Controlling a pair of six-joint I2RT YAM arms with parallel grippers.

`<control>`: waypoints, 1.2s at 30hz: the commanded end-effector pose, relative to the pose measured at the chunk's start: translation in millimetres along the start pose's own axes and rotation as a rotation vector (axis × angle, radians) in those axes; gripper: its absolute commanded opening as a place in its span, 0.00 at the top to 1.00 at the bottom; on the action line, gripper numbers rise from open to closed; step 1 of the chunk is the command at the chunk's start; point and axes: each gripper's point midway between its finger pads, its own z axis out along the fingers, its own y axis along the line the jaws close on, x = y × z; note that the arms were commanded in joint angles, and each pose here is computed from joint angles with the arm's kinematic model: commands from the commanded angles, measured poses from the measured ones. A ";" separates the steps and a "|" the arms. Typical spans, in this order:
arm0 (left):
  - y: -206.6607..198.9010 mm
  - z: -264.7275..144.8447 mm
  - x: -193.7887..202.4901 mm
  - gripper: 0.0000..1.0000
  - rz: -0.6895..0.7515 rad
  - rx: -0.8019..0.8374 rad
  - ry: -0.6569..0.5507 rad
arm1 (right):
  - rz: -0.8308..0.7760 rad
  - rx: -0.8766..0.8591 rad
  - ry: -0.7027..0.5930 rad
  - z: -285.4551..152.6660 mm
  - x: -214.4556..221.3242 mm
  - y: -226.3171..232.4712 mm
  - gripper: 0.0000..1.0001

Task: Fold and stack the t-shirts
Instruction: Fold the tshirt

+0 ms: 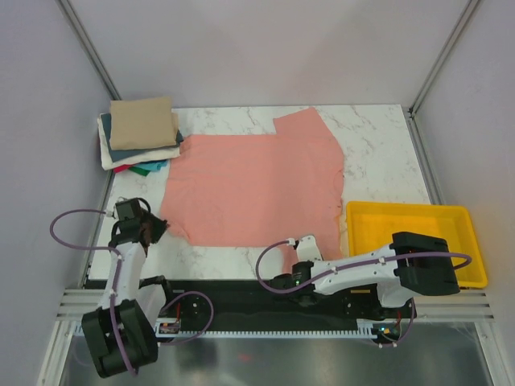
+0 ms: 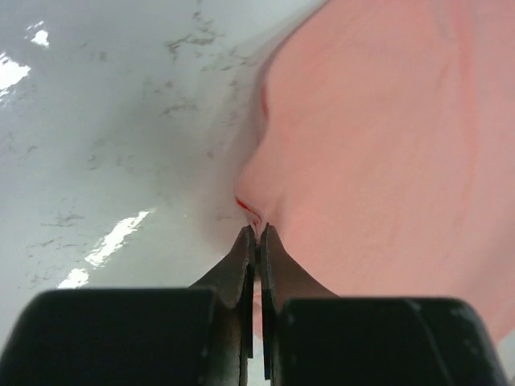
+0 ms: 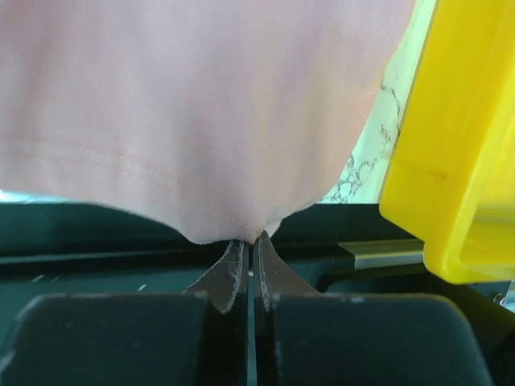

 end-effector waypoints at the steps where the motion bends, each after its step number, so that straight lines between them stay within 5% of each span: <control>1: -43.7 -36.7 -27.9 0.98 0.032 0.148 -0.070 | 0.035 -0.032 -0.058 -27.4 -22.3 -1.5 1.00; 13: -75.9 -56.9 -46.6 0.98 0.138 0.178 0.000 | 0.168 -0.125 -0.202 -54.4 -140.5 -48.6 1.00; 18: -88.0 -34.9 -48.2 0.98 0.187 0.170 0.114 | 0.171 -0.190 -0.218 -34.0 -195.4 -63.0 1.00; 36: -127.6 28.9 -89.1 0.98 0.229 0.103 0.230 | 0.080 -0.131 -0.159 59.5 -310.5 -101.4 1.00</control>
